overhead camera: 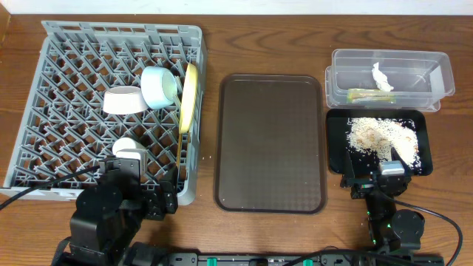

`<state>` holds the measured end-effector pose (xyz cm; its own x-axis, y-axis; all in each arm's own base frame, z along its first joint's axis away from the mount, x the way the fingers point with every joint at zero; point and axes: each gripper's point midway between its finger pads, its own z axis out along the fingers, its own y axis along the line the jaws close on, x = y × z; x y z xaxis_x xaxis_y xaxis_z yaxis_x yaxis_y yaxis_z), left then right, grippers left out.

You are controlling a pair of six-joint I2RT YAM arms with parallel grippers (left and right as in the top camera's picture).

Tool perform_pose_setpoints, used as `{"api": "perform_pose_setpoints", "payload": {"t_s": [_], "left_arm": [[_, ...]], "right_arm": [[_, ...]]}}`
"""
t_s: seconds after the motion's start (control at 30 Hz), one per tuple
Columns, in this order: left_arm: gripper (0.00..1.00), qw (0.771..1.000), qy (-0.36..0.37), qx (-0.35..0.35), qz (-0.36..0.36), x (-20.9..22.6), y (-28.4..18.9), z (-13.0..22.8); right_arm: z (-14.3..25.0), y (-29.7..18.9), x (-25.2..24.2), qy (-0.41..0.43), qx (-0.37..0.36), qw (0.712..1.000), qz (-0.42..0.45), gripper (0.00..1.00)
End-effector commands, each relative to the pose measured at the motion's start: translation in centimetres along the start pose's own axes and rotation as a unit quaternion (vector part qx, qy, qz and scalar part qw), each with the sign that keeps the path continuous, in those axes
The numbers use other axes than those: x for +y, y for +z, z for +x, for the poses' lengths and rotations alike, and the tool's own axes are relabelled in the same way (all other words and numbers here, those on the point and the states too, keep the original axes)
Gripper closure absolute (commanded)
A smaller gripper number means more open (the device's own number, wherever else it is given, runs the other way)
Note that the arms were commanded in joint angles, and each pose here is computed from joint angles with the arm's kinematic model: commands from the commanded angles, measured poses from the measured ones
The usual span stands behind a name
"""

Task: Sort waste into correct bins and load items into the dishwasher

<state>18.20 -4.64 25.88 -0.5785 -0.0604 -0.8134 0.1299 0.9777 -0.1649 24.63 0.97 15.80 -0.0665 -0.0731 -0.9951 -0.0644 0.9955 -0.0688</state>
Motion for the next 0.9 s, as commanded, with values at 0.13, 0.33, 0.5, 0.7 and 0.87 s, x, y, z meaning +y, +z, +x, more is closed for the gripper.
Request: {"api": "perform_pose_setpoints", "payload": {"t_s": [0.13,0.33,0.5,0.7,0.87], "left_arm": [[0.12,1.0,0.006,-0.002,-0.006,0.2,-0.1,-0.1],[0.12,1.0,0.006,-0.002,-0.006,0.2,-0.1,-0.1],[0.12,1.0,0.005,0.002,-0.014,0.6,-0.1,0.2],[0.12,0.996,-0.038,0.0,-0.075,3.5,0.8,1.0],[0.12,0.993,-0.057,-0.024,-0.101,5.4,2.9,3.2]], "right_arm": [[0.0,0.0,-0.1,-0.007,0.0,1.0,0.004,0.01],[0.1,0.0,-0.1,-0.007,0.0,1.0,0.004,0.01],[0.1,0.0,-0.1,-0.007,0.0,1.0,0.004,0.01],[0.1,0.0,-0.1,-0.007,0.0,1.0,0.004,0.01],[0.1,0.0,-0.1,-0.007,0.0,1.0,0.004,0.01]]}}
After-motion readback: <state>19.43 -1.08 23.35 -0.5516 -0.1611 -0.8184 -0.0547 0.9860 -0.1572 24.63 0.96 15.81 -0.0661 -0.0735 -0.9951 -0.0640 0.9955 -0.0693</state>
